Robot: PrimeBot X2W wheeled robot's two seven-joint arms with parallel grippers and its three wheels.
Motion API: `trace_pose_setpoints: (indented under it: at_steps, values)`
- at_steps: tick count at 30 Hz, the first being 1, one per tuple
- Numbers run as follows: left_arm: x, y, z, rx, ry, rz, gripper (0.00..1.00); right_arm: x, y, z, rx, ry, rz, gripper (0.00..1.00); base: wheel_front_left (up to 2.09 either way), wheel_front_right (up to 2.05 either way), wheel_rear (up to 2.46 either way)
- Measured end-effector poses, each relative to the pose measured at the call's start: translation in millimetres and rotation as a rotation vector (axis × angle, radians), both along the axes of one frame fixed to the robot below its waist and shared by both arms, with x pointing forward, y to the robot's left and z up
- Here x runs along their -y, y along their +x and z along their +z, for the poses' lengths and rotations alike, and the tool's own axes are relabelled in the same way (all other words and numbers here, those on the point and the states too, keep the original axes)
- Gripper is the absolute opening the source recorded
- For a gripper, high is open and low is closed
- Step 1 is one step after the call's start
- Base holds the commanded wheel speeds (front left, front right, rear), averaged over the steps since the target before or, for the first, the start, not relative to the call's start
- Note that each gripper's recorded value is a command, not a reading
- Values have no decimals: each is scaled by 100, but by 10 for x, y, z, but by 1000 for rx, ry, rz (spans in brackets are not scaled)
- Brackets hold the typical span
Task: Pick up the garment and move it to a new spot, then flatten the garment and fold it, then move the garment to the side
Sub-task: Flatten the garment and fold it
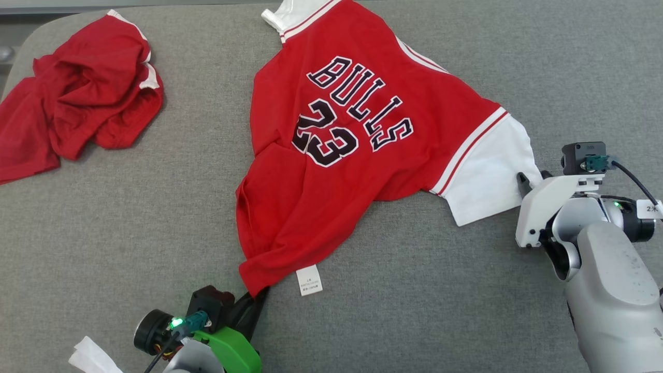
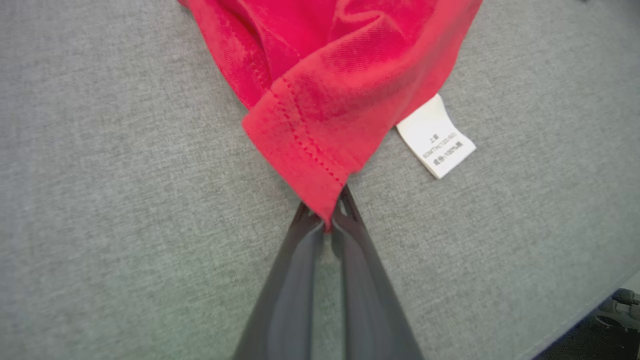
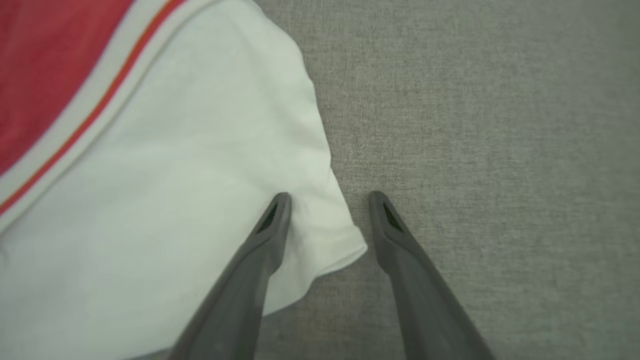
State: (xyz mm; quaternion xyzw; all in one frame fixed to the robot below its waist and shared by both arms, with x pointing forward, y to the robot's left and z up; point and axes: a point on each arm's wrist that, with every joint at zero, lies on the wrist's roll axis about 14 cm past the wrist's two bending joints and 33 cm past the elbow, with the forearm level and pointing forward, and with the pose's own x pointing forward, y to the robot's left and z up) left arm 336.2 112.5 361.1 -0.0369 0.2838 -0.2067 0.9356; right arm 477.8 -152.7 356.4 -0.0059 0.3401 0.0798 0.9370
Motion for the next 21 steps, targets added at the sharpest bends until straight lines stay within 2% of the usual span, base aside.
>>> trace_pose_setpoints:
  at_steps: [5,10,14,17,21]
  values:
    - [11,-4,41,22,-12,6,0,-142,-22,122,21,147,-37,0,0,0,0]
    - [-5,34,286,94,-68,34,0,-136,-10,499,131,339,-117,0,0,0,0]
    - [41,73,793,199,-200,60,0,23,48,1145,294,531,-172,0,0,0,0]
    - [53,52,1333,312,-284,28,0,211,-22,1731,442,674,-196,0,0,0,0]
    - [-71,43,2147,520,-306,-23,0,492,-246,2611,684,818,-186,0,0,0,0]
